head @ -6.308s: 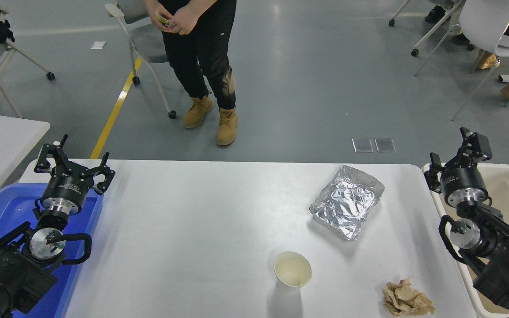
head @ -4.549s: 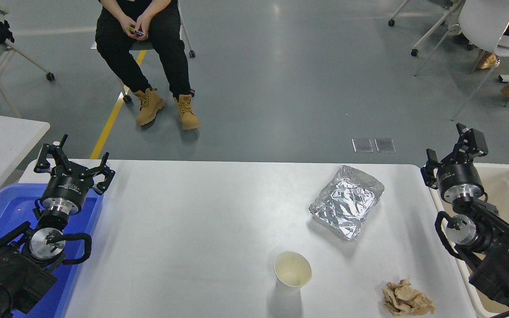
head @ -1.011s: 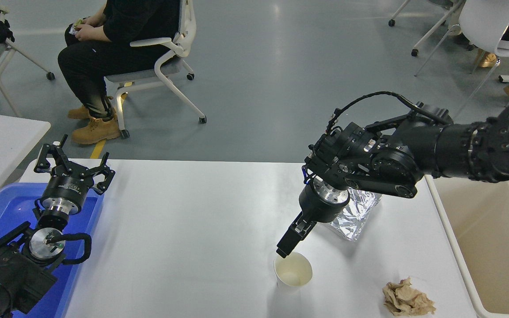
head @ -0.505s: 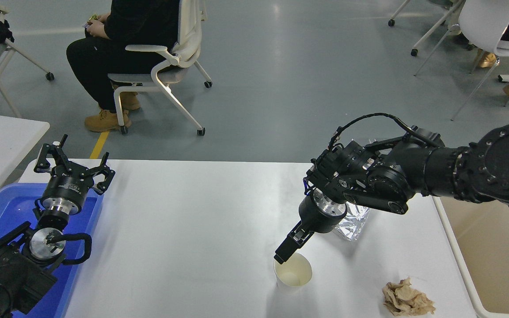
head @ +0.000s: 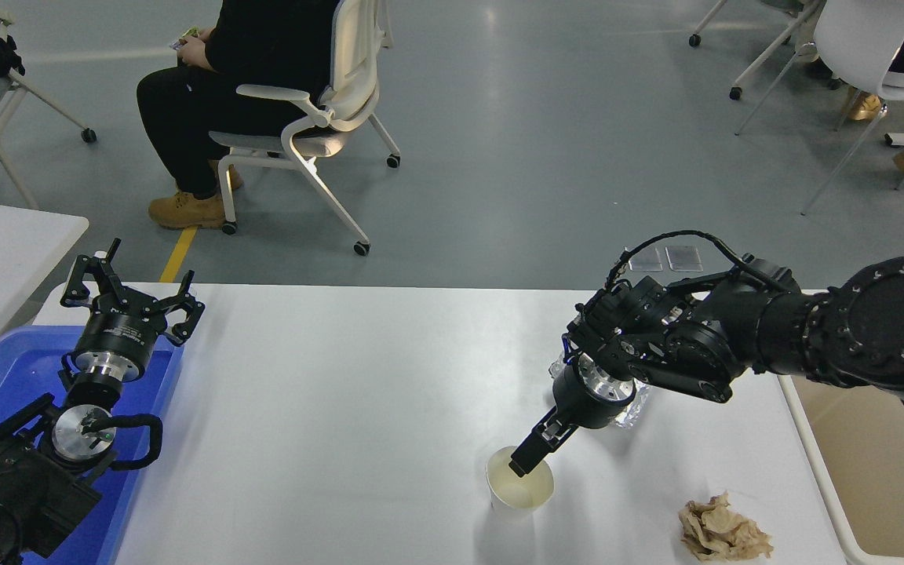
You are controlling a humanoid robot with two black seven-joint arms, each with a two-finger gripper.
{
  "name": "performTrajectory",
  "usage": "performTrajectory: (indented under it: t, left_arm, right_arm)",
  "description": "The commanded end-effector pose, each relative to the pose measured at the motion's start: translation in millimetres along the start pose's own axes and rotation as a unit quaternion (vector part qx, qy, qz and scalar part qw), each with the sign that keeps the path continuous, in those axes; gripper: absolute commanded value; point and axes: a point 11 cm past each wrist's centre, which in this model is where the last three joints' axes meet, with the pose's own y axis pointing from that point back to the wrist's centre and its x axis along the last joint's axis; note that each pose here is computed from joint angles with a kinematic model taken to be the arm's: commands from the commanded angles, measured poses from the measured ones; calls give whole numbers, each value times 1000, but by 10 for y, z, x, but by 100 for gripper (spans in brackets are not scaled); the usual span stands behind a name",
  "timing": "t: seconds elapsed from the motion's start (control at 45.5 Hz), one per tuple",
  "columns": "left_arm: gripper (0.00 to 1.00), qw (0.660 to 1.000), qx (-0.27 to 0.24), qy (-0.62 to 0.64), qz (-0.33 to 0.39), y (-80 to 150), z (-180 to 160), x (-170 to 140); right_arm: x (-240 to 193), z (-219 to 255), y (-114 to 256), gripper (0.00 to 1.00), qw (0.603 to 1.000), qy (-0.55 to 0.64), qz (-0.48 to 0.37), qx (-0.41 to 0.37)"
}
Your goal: Clean the table surface
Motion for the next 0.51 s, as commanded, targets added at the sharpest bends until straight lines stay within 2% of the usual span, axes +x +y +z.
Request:
performTrajectory:
  t: [0.0, 0.264, 0.286, 0.484]
  left_arm:
    - [100, 1000, 0, 0, -1, -1, -1, -3]
    - [100, 1000, 0, 0, 1, 1, 1, 2]
    - [100, 1000, 0, 0, -1, -1, -1, -3]
    - [100, 1000, 0, 0, 0, 1, 1, 1]
  right_arm:
    - [-59, 30, -76, 92, 1000, 6, 14, 3]
    - [-56, 26, -66, 78, 999, 23, 21, 9]
    - [-50, 15, -61, 73, 999, 29, 22, 14]
    - [-42, 0, -48, 48, 998, 44, 24, 26]
